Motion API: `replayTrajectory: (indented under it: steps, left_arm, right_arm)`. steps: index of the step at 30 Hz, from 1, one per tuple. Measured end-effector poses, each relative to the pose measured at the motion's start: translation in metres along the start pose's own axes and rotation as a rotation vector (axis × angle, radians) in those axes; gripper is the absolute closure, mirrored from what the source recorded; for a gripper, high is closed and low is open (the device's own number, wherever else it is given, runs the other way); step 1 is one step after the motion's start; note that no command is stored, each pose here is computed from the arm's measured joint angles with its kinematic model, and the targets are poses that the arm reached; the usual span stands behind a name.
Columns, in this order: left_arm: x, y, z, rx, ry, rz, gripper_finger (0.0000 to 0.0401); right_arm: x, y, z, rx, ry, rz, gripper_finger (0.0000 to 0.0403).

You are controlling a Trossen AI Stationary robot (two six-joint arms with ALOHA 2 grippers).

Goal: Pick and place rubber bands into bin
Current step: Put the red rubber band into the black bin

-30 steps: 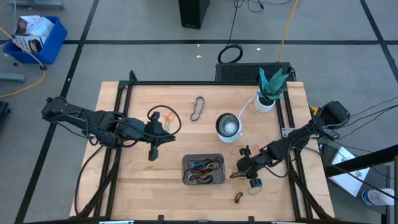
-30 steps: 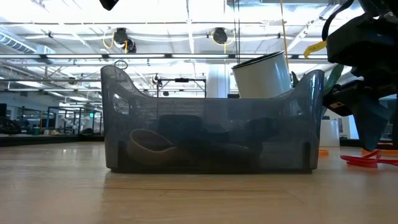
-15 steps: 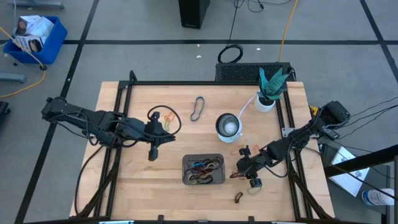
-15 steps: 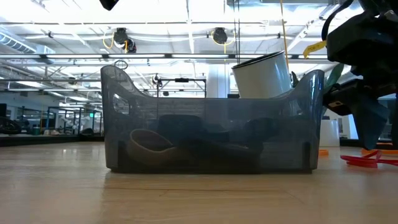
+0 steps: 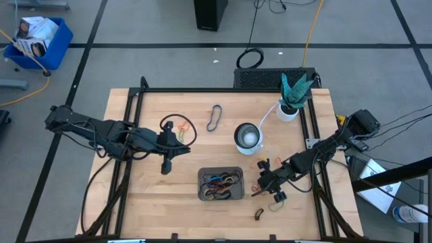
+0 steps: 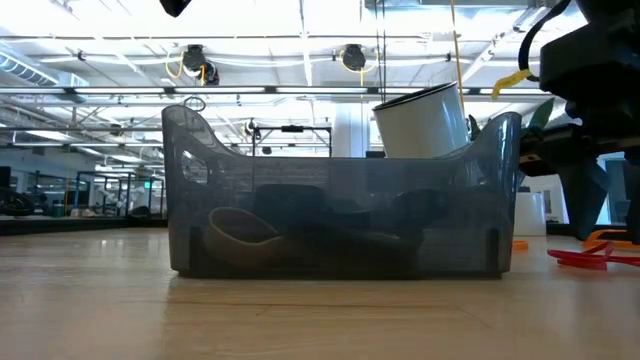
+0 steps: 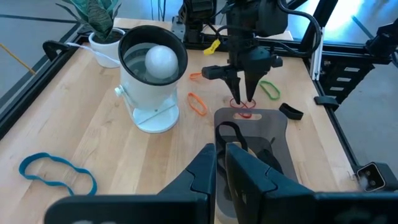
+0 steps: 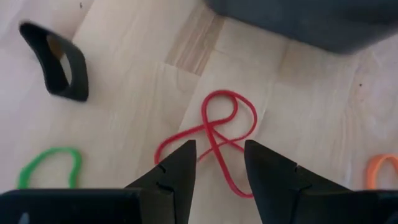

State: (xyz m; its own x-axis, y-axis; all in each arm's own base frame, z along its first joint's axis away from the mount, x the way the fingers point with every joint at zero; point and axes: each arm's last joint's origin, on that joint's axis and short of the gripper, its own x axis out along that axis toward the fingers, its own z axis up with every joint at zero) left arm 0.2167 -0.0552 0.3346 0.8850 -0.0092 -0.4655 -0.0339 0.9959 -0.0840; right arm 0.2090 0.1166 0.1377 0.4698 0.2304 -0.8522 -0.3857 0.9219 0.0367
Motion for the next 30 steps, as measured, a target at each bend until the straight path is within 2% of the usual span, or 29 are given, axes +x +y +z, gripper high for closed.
replayTrajectory:
  steps: [5,9,18,26,30]
  left_arm:
    - [0.0,0.0,0.0,0.0,0.0,0.0,0.0359]
    - [0.0,0.0,0.0,-0.001,0.0,0.0,0.0359]
    - [0.0,0.0,0.0,-0.003,-0.001,0.0,0.0359]
    - [0.0,0.0,0.0,-0.003,-0.001,0.0,0.0359]
    - [0.0,0.0,0.0,-0.002,-0.001,-0.001,0.0359]
  right_arm:
    - [0.006,-0.002,-0.004,-0.032,0.035,-0.059,0.0274]
    - [0.014,-0.002,-0.006,-0.037,0.067,-0.062,0.0292]
    - [0.016,0.0,-0.006,-0.037,0.067,-0.052,0.0395]
    - [0.013,0.0,-0.005,0.032,0.043,-0.05,0.04]
    - [0.0,0.0,0.001,0.067,-0.015,-0.043,0.0401]
